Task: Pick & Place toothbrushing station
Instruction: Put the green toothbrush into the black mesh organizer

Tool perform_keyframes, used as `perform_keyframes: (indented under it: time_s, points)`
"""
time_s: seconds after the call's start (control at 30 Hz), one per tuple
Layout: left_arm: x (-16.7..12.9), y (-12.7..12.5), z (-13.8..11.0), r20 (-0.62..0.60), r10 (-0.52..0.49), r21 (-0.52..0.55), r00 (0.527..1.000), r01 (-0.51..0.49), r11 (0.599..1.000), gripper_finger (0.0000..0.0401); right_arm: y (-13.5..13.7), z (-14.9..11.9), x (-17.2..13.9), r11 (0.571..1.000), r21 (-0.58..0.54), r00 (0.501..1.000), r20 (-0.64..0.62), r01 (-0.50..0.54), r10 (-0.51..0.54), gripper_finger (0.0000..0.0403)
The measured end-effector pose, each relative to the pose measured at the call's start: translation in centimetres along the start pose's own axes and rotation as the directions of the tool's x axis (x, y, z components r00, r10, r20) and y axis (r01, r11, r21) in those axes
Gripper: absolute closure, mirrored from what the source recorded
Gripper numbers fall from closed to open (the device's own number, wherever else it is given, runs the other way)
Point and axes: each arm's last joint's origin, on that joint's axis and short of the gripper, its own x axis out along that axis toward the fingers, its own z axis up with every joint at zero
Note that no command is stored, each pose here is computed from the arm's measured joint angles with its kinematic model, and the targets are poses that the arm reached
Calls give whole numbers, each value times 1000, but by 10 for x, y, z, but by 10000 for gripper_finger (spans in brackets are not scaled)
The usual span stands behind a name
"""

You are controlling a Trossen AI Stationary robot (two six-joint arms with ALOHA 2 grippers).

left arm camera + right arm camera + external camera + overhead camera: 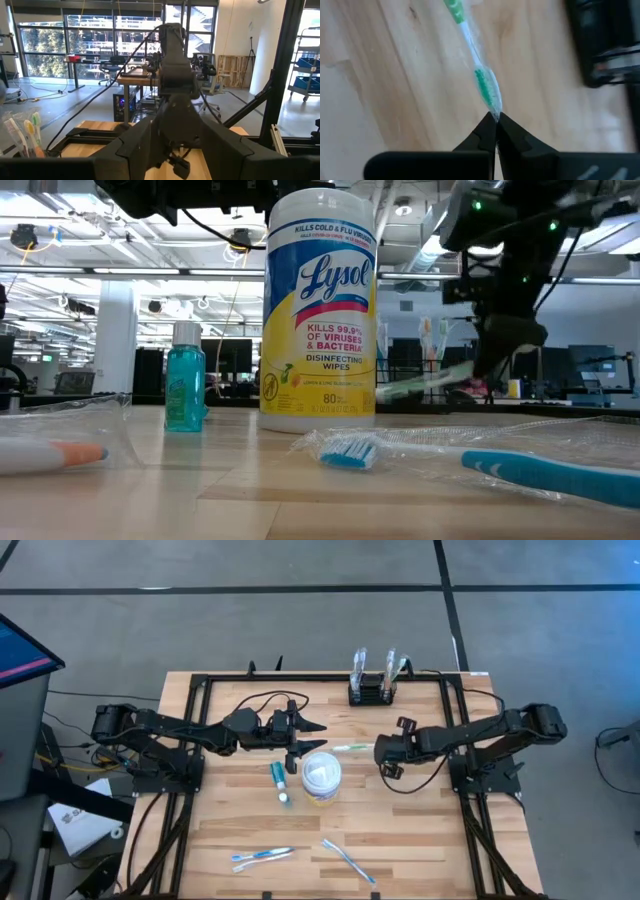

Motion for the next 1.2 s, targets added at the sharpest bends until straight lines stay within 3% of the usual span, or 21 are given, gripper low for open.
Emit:
perform_keyframes:
  time_s: [0.7,1.2]
  points:
    - [0,0,-1,-8,0,0,1000,0,1000,243,-58,34,-76,939,-110,934,-116,325,-337,403]
    - [0,0,-4,-42,1,0,999,-1,1000,243,-105,42,-90,904,-162,873,-239,395,-424,403]
